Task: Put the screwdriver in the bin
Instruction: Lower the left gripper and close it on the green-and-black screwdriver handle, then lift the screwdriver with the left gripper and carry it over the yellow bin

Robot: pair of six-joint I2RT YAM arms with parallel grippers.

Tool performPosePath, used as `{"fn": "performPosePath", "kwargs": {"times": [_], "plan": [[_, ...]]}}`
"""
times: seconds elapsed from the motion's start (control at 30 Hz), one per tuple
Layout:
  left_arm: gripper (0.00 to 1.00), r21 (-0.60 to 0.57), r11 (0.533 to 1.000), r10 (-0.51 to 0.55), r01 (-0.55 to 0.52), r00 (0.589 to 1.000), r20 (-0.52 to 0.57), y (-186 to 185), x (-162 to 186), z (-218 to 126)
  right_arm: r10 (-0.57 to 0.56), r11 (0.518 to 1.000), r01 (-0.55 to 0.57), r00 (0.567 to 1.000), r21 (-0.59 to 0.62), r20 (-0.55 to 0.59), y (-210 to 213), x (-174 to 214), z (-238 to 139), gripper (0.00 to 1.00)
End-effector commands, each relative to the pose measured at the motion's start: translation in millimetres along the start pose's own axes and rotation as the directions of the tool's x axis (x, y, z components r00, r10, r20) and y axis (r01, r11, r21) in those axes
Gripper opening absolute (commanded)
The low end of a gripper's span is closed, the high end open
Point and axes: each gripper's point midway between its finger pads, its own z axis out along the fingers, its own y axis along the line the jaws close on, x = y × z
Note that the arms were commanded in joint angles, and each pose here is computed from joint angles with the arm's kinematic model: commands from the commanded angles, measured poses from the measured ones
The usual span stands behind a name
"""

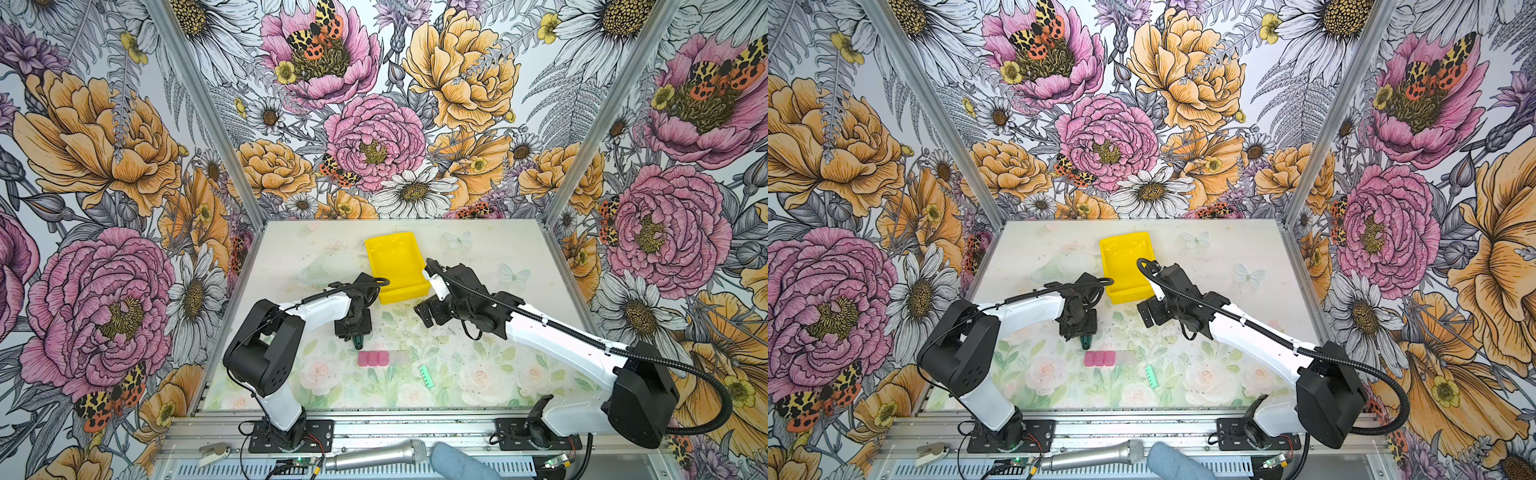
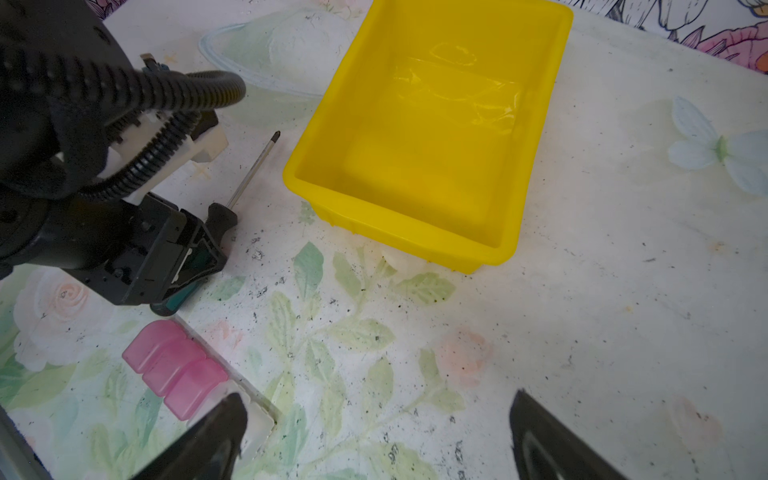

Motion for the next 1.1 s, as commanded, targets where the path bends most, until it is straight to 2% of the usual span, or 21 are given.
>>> {"fn": "performPosePath", "kwargs": {"times": [0.0,0.6,1.07], "plan": [[0.41,-0.027,1.0,-0.014,0.014,0.999,0.031,1.0,-5.7,1.8,0.007,1.0,-0.007,0.999,0.002,0.037,1.0,-7.6,-7.0,1.0],[0.07,-0.034,0.999,-0.016,0.018,0.997,0.069,9.1,-10.9,-6.8,0.036,0.999,-0.036,0.997,0.002,0.068,0.5,-17.4,-14.9,1.0],[0.0,0.025,0.997,-0.076,0.074,0.988,0.132,28.3,-23.6,-34.0,0.05,0.999,-0.049,0.993,-0.02,0.107,4.9,-34.0,-23.6,0.99]]}}
